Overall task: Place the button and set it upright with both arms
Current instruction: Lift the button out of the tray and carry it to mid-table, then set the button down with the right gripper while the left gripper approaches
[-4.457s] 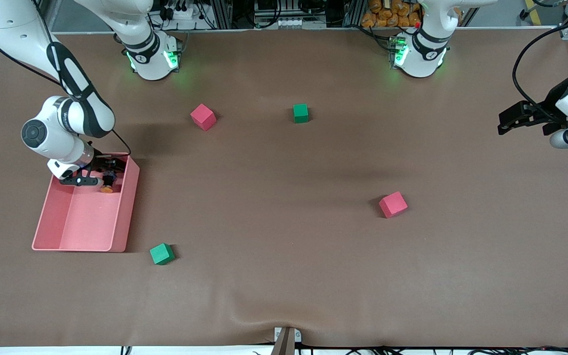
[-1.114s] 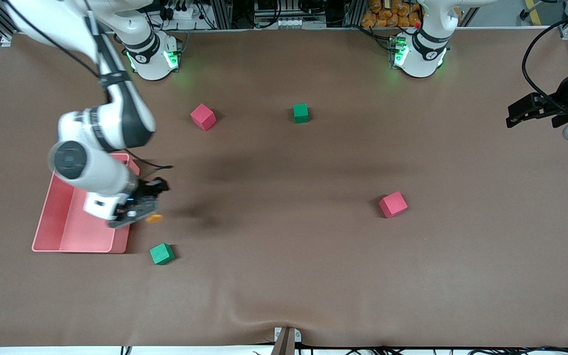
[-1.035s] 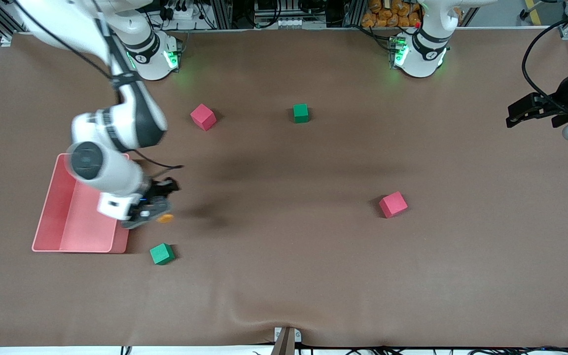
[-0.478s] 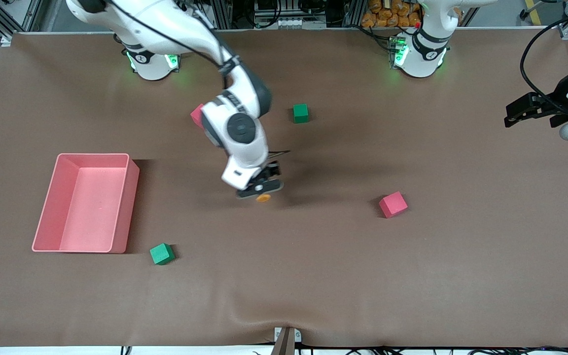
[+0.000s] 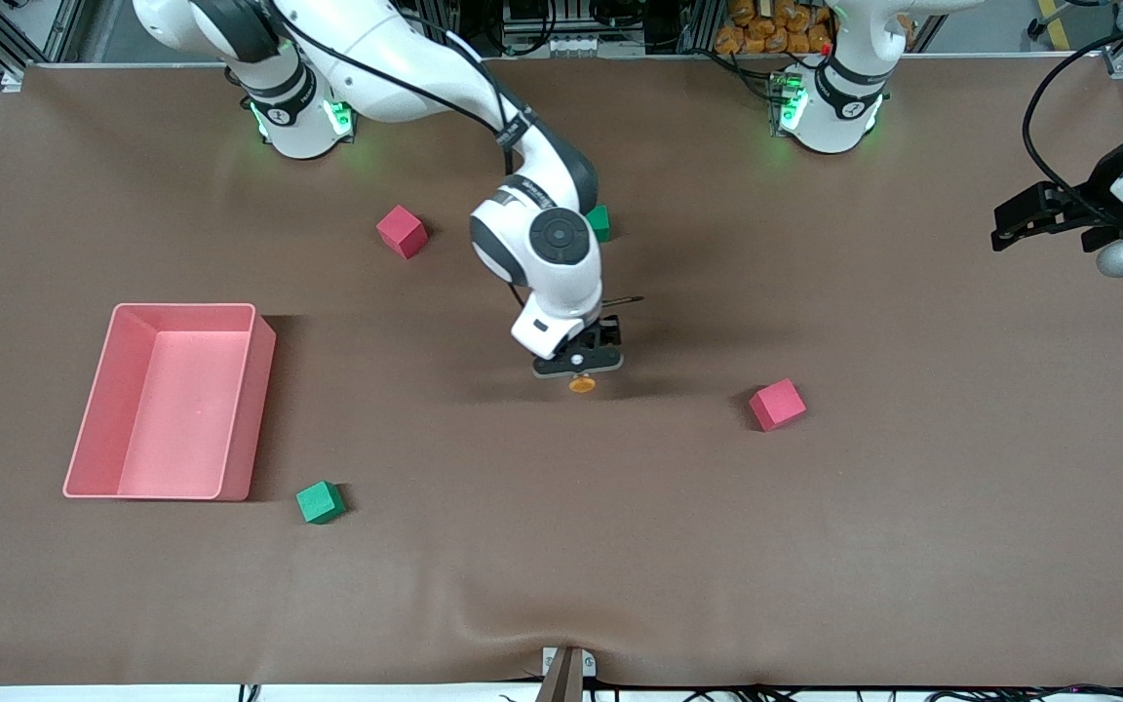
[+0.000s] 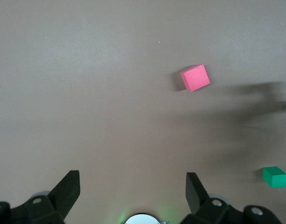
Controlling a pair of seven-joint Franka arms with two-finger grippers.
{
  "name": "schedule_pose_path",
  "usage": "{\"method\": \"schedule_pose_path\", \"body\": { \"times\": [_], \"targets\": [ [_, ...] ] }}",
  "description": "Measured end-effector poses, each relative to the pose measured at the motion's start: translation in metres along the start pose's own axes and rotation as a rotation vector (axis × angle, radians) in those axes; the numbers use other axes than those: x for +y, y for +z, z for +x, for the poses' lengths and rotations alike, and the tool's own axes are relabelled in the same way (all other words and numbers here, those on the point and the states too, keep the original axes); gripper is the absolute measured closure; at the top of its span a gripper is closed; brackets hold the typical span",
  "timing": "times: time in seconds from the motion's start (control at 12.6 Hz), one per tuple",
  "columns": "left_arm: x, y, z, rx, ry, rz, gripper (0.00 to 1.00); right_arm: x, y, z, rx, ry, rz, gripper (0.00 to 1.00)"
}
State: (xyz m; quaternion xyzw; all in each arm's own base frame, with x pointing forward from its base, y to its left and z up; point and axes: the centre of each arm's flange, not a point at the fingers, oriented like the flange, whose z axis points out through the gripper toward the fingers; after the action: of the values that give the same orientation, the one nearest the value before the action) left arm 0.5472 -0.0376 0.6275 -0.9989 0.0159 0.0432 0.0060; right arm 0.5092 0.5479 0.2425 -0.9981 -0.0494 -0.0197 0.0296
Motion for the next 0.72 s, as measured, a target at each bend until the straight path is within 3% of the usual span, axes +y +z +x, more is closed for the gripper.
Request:
{"method": "schedule_pose_path", "body": {
  "times": [0.32,0.48,0.72],
  "targets": [
    [0.011,0.000,-0.001,-0.001,0.021,0.002,0.00,-0.022,0.059,-0.015,0.029,0.025,0.031,0.59],
    [0.017,0.001,0.000,-0.003,0.031,0.002,0.00,-0.022,0.063,-0.014,0.030,0.027,0.029,0.59],
    [0.042,0.003,-0.002,-0.005,0.078,0.005,0.00,-0.023,0.057,-0.009,0.048,0.014,0.019,0.31]
  ]
}}
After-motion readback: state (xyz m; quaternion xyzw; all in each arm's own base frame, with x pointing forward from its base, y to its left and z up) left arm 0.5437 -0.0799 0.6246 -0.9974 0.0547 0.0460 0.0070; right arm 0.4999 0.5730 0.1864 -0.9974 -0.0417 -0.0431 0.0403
